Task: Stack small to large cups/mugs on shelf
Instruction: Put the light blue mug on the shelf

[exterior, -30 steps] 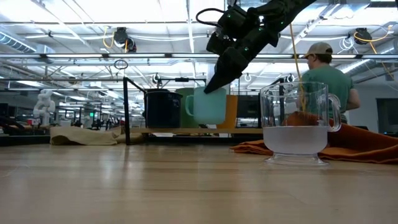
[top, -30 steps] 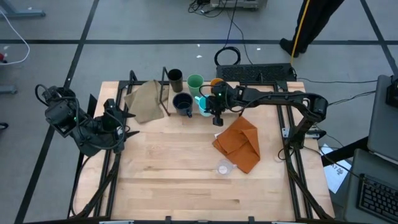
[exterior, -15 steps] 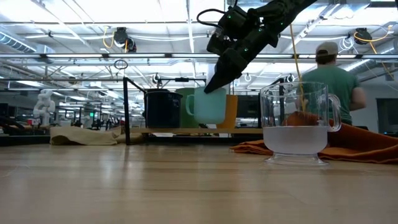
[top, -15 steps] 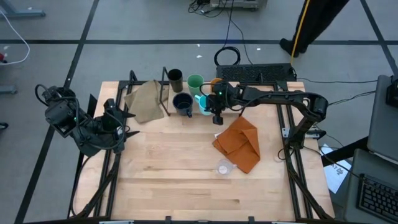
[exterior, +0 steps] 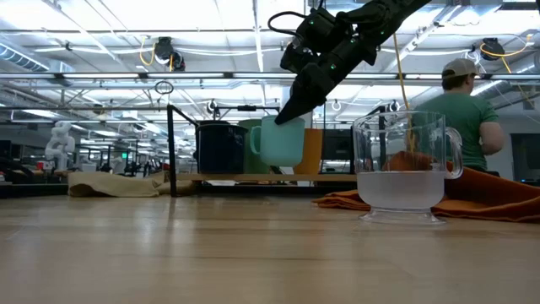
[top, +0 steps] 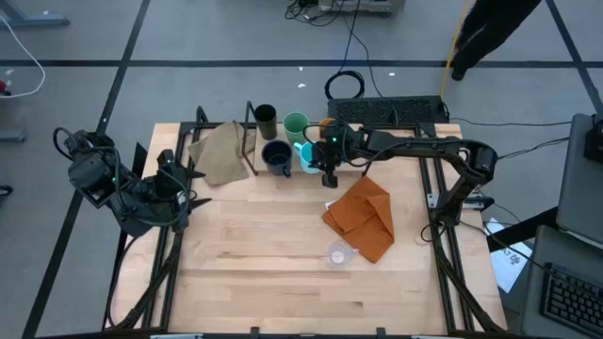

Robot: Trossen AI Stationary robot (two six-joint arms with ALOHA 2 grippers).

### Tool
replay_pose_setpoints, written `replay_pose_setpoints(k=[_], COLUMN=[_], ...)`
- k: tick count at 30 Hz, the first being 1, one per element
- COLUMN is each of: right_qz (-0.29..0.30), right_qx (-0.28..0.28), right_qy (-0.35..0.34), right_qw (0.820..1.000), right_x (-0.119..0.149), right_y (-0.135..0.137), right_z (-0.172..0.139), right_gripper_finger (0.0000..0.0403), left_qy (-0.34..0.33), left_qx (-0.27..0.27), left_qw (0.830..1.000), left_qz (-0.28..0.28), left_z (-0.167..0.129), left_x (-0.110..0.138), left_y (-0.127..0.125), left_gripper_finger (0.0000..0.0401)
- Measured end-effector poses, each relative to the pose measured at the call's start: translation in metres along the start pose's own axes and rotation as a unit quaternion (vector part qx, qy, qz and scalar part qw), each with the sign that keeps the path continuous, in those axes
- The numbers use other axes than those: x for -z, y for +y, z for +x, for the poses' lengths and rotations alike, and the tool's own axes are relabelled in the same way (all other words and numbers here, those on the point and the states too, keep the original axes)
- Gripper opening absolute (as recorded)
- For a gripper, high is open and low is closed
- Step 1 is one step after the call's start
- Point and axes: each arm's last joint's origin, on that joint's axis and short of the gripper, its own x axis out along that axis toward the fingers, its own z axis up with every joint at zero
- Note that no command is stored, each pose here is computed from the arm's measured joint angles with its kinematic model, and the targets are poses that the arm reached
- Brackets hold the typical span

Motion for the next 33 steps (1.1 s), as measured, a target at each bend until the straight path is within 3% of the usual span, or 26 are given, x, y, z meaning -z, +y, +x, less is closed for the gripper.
replay_pose_setpoints(k=[33], right_qz=[0.004], right_qx=[0.002], right_qy=[0.001], right_qw=[1.0], right_x=[0.0008], right_y=[-0.002], right_z=[-0.0005], right_gripper_finger=[0.001], left_qy=[0.003], left_qx=[0.003], left_qw=[1.0], left_qz=[-0.005], left_z=[0.0], left_x=[0.0001], left_y=[-0.0002], left_gripper_finger=[0.0298])
